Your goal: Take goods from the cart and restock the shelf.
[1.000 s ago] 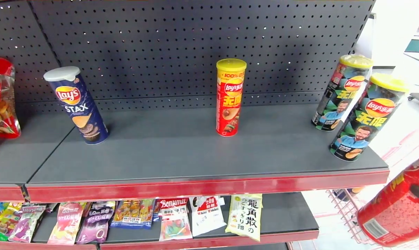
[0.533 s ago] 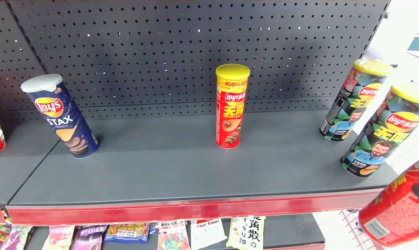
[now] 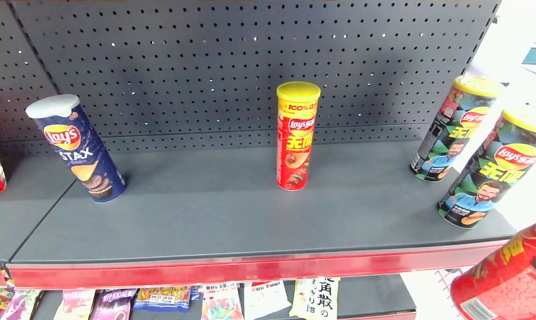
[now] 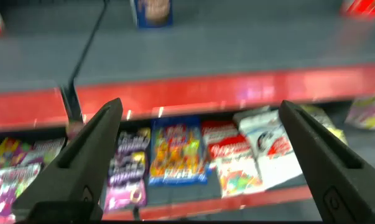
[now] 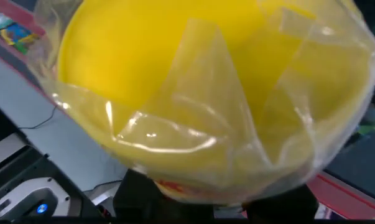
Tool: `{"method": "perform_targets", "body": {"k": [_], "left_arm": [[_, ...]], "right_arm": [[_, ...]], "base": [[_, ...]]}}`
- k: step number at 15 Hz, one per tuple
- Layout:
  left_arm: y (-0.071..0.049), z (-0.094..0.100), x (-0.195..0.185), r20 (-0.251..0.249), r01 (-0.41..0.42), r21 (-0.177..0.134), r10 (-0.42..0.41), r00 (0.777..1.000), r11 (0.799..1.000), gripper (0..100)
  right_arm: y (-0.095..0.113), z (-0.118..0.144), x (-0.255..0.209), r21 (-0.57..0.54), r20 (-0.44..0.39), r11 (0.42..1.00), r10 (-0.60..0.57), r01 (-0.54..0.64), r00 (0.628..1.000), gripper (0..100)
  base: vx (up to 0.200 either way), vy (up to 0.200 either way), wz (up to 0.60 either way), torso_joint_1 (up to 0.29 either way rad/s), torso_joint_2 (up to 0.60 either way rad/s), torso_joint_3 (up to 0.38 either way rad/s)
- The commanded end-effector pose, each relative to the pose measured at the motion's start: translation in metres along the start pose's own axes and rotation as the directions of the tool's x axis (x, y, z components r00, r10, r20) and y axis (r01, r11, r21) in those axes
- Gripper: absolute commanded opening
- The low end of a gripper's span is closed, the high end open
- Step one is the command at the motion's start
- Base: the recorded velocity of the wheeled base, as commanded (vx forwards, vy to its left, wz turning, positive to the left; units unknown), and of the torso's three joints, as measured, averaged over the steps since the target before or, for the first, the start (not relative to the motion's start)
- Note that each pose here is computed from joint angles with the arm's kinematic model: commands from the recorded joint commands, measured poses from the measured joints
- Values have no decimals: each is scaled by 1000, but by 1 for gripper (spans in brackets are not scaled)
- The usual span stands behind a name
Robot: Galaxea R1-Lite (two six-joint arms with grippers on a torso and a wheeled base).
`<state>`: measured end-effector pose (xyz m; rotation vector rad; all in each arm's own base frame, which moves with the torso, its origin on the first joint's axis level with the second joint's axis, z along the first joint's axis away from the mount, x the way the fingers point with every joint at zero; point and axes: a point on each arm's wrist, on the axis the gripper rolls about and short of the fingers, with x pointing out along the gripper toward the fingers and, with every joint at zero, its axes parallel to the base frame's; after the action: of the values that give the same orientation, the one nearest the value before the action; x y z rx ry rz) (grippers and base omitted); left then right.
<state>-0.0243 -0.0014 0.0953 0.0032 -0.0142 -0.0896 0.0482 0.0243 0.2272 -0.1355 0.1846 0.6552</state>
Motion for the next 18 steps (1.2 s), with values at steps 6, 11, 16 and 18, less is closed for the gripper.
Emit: {"method": "perform_targets", "body": {"k": [6, 11, 16, 18], "left_arm": [[-46, 153, 201, -257, 666, 12, -641, 723, 746, 100], [-111, 150, 298, -244, 819, -12, -796, 554, 574, 100], [-149, 149, 339, -221, 848, 10, -826, 518, 529, 100], [-156, 148, 346, -218, 850, 16, -828, 516, 526, 100]], "right_arm": [[-7, 27, 28, 7, -35, 998, 61, -61, 998, 0], [-8, 25, 30, 19, -48, 998, 62, -61, 997, 0], [-8, 25, 29, 19, -43, 998, 58, -57, 997, 0], [-8, 26, 28, 26, -38, 998, 54, -53, 998, 0]], "base": [[0, 0, 0, 0, 0, 0], [0, 0, 0, 0, 0, 0], [0, 0, 0, 0, 0, 0], [0, 0, 0, 0, 0, 0]]}}
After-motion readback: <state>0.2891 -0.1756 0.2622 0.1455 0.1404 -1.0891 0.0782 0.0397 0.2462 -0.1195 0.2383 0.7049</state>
